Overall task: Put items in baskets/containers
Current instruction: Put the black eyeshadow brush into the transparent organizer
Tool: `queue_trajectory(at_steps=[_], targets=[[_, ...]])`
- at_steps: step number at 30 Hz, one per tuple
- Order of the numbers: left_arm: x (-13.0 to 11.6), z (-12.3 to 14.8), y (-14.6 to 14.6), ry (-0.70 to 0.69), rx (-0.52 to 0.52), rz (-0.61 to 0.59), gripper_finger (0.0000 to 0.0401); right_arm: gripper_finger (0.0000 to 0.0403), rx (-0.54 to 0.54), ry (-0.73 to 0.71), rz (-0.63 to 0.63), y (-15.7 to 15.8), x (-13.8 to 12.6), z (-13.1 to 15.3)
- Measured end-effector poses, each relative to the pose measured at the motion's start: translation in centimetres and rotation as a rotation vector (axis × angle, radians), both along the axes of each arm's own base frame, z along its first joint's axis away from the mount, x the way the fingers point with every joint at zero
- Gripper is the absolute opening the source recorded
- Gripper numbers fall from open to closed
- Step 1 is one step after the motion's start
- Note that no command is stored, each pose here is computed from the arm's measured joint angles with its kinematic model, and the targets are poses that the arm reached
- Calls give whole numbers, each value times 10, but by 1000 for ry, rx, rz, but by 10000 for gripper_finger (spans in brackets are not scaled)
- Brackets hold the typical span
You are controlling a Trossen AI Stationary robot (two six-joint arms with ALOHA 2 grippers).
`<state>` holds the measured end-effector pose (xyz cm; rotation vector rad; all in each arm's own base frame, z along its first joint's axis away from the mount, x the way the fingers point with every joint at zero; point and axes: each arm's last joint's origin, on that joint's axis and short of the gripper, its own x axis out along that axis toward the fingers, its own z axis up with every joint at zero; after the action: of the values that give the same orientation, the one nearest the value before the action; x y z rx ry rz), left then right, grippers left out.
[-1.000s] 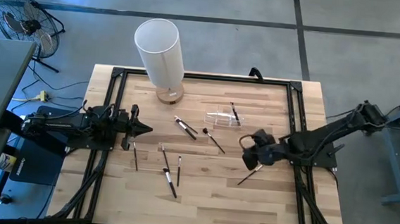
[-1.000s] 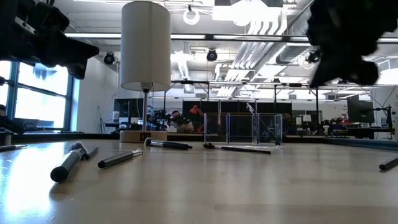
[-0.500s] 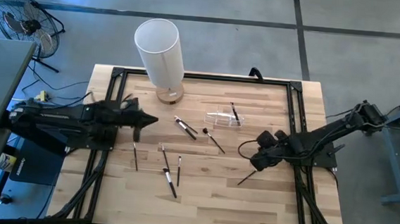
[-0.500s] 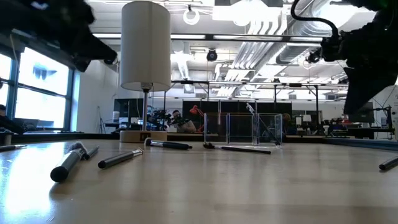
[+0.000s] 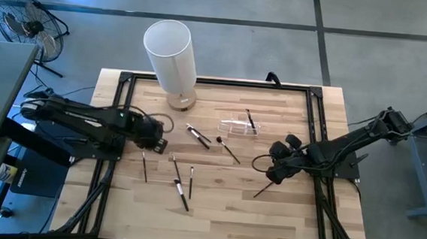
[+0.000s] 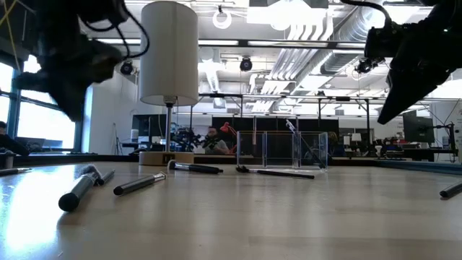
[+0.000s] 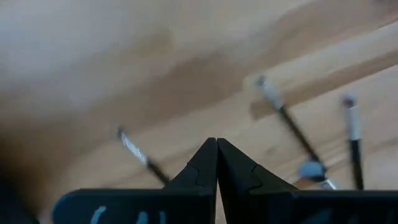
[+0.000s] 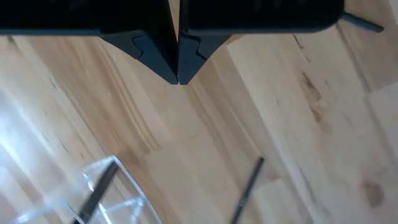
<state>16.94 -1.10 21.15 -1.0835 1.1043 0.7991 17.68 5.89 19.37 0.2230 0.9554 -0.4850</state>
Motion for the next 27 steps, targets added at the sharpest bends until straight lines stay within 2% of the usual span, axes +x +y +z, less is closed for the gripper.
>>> queue_trajectory(at_steps=[4,8,16,21,27], targets=[[-4,-17,-11,144,-62,57,8,3,-10,-4,64,1,2,1],[-5,-26,-12,189,-77,102,36,2,-26,-1,96,2,3,1],[-11,-39,-10,236,-30,170,92,1,-29,-2,101,2,3,1],[-16,-46,-8,247,19,219,99,4,-37,0,113,2,4,1],[-21,-65,-8,253,1,256,99,3,-34,-8,113,2,4,2]])
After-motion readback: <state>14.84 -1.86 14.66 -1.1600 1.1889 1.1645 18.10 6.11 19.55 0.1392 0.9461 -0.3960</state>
